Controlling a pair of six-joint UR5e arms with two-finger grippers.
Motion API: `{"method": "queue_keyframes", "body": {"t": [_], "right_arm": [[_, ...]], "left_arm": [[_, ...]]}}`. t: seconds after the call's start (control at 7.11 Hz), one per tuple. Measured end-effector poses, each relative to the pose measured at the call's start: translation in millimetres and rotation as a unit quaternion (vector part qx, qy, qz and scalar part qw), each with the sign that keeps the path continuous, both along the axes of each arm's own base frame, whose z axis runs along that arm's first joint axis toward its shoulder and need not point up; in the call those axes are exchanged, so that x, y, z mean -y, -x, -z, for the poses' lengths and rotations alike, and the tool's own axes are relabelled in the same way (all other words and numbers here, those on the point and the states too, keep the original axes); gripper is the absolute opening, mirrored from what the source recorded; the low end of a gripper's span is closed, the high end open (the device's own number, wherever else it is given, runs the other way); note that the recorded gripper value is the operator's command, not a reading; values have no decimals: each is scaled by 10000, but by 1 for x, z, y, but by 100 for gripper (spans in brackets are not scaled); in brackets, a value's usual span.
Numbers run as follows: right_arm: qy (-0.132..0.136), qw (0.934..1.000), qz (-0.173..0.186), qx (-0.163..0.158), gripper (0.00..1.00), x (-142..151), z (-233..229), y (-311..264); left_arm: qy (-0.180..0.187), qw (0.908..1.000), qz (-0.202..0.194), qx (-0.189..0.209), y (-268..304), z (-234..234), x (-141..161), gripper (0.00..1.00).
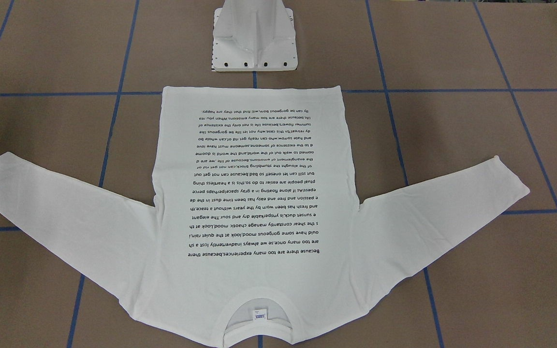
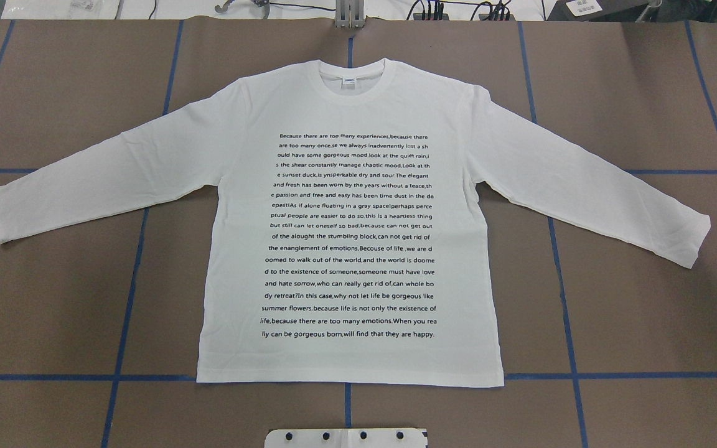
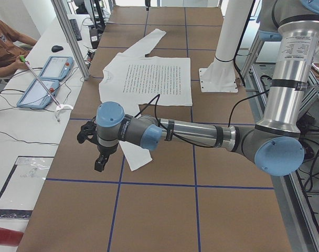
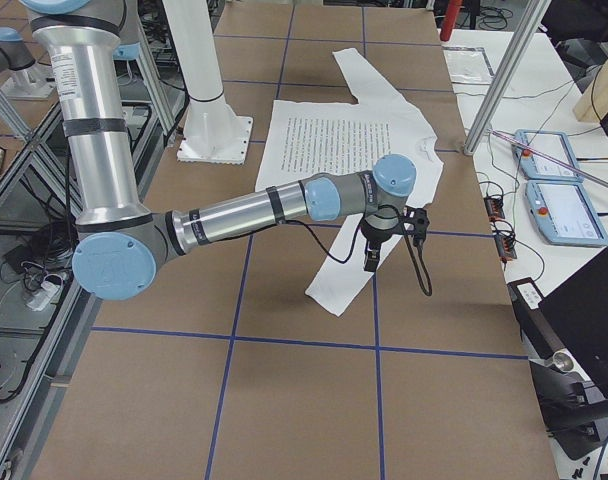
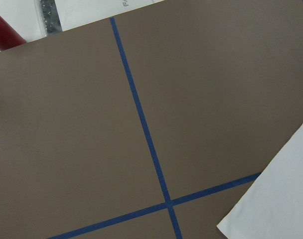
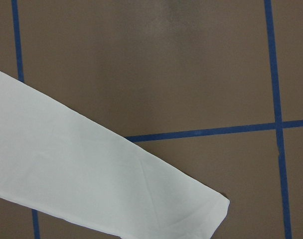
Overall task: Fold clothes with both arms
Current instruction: 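Move the right gripper in from the side toward the shirt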
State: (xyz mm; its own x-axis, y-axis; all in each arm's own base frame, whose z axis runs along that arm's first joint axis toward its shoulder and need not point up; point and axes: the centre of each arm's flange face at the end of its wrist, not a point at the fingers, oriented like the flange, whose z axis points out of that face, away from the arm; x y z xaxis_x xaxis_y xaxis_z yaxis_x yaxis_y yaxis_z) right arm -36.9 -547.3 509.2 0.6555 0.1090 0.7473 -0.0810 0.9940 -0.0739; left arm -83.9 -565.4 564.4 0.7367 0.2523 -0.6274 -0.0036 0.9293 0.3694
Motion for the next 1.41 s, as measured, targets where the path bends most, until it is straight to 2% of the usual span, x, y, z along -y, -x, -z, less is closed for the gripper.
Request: {"method": "queue_keyframes", "body": {"t": [0.42, 0.7, 1.13, 1.41], "right_arm": [[-50, 9997, 3, -219, 100, 1, -3, 3], [-63, 9996, 102, -241, 100, 2, -2, 15], [-104, 9992, 200, -319, 100, 3, -3, 27], [-163, 9991, 234, -325, 100, -1, -34, 31]], "left_arm": [[1, 10000, -77, -53, -8, 24, -12, 100], [-167, 9998, -121, -61, -13, 41, -21, 100], [-234, 9996, -171, -58, -16, 39, -29, 100], [-234, 9993, -292, -61, -28, 37, -28, 100]]}}
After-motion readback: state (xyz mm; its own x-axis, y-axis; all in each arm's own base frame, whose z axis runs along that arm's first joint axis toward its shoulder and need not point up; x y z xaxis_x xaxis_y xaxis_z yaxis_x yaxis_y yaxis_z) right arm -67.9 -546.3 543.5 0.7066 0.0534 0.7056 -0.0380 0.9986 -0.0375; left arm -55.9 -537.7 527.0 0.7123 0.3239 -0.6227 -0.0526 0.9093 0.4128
